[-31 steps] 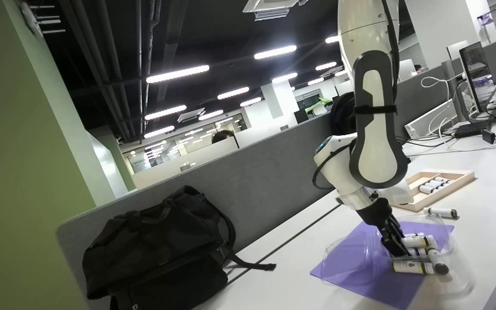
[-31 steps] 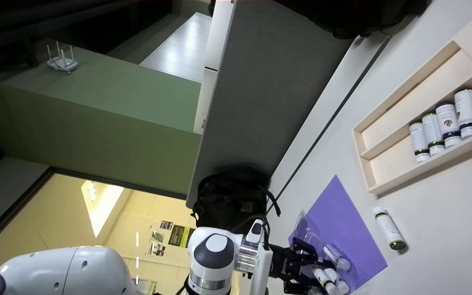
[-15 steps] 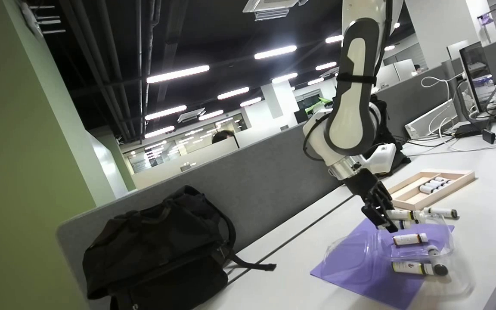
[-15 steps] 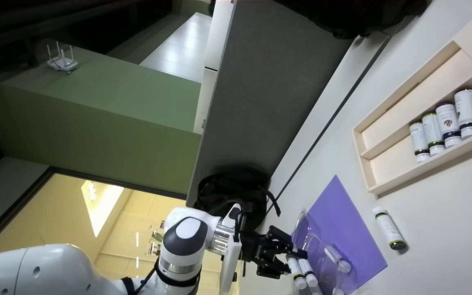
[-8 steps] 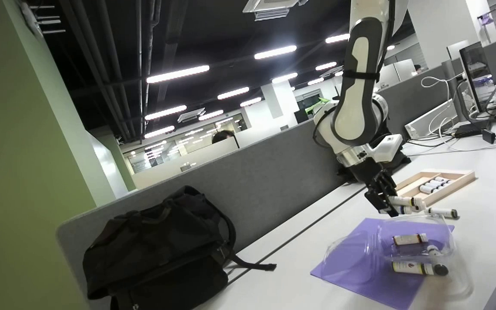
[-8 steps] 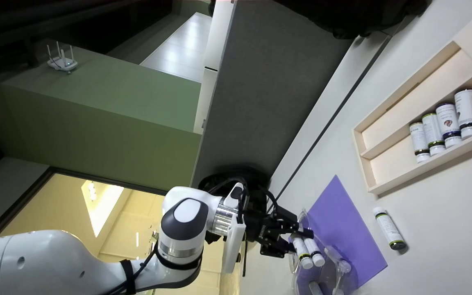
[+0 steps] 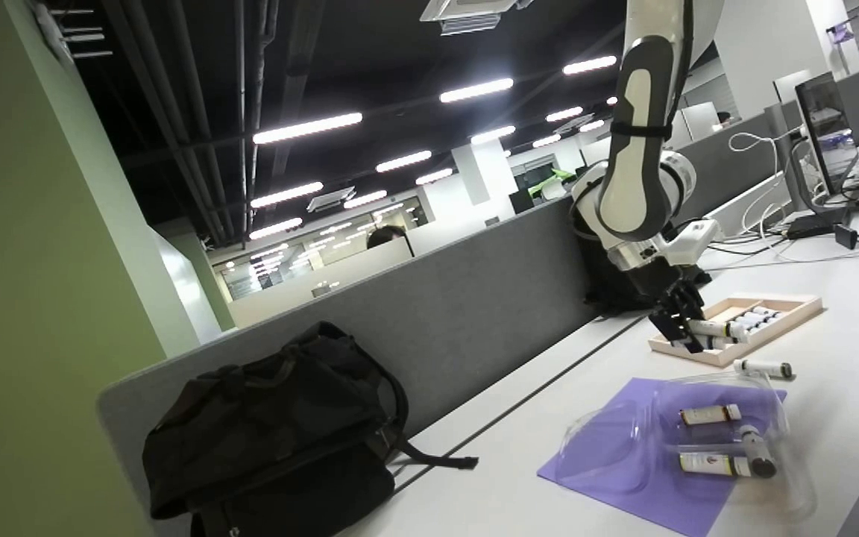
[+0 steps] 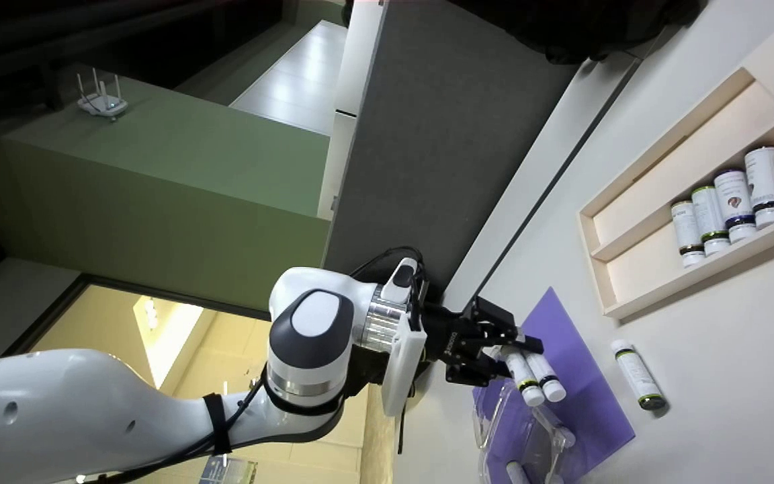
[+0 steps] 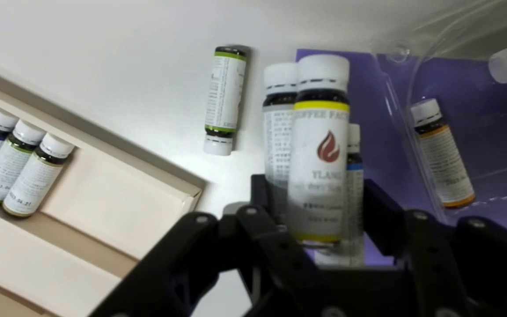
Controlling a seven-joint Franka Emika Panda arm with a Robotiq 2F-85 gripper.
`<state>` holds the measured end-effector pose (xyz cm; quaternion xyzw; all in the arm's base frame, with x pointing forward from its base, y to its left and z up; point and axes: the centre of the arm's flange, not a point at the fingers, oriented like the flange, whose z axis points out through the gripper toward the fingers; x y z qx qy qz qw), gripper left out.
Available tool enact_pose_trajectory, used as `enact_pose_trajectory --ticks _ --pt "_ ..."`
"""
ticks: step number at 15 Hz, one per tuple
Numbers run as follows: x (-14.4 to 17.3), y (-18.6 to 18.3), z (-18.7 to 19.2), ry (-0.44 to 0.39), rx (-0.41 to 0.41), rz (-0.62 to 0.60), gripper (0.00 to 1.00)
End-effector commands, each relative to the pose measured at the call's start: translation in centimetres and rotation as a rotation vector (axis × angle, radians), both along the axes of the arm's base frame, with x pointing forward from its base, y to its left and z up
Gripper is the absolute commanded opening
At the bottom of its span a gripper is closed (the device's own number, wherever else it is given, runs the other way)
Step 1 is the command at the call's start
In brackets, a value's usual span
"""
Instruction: Pick up three of the white objects from the transparent bowl and put them on the table
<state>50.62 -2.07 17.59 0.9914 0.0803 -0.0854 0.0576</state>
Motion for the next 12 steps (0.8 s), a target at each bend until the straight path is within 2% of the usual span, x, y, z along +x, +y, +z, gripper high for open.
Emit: enact_pose_trajectory --ticks 1,12 --pt "0.0 -1.1 -1.6 -0.022 -0.022 -0.025 0.35" --pt "-1.5 -0.8 -6.8 -0.041 0.006 -0.108 0.35"
